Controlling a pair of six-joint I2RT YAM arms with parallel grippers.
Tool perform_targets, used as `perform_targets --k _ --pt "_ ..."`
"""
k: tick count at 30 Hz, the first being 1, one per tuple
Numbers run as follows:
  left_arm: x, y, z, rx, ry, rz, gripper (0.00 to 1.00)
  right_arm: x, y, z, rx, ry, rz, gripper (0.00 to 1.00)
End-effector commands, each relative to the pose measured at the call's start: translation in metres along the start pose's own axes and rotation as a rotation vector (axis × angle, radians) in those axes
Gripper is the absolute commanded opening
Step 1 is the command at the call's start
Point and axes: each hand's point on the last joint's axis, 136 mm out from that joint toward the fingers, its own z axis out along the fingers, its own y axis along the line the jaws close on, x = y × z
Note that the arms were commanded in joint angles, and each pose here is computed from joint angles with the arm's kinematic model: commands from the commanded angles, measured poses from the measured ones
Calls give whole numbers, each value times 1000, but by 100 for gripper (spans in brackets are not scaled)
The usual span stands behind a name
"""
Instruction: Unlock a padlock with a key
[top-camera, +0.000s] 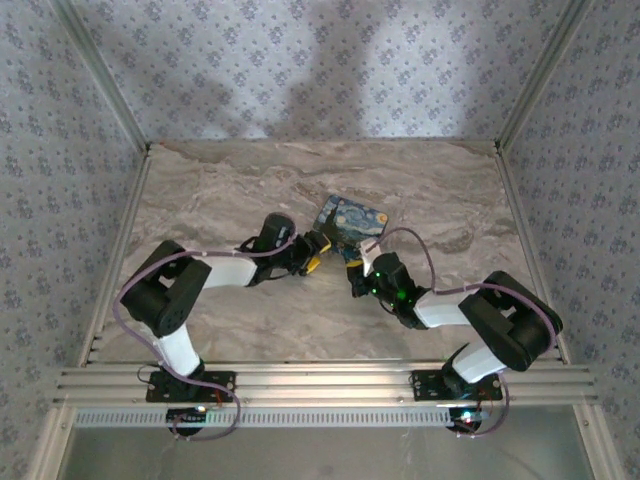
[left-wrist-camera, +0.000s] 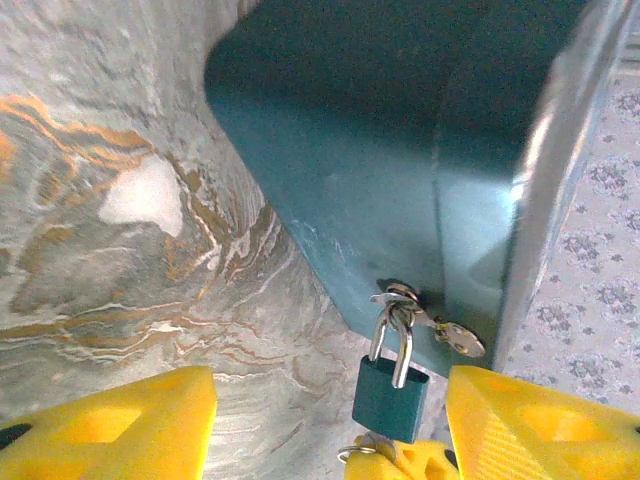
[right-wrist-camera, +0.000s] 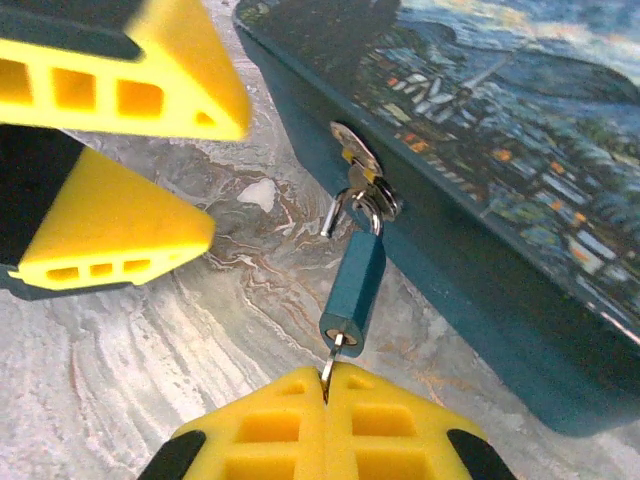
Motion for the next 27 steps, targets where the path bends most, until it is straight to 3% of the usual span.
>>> perform_targets --k 1,13,20,27 --pt "-10 2 -16 -40 -41 64 63 7 5 -3 -84 29 185 0" --pt "-58 -24 -36 -139 -64 305 66 12 -9 -6 -127 93 480 2" --pt "-66 -51 -12 -159 40 436 66 27 -17 -1 -122 150 553 4" --pt "-69 -58 24 -173 148 473 65 31 -20 2 -115 164 545 4"
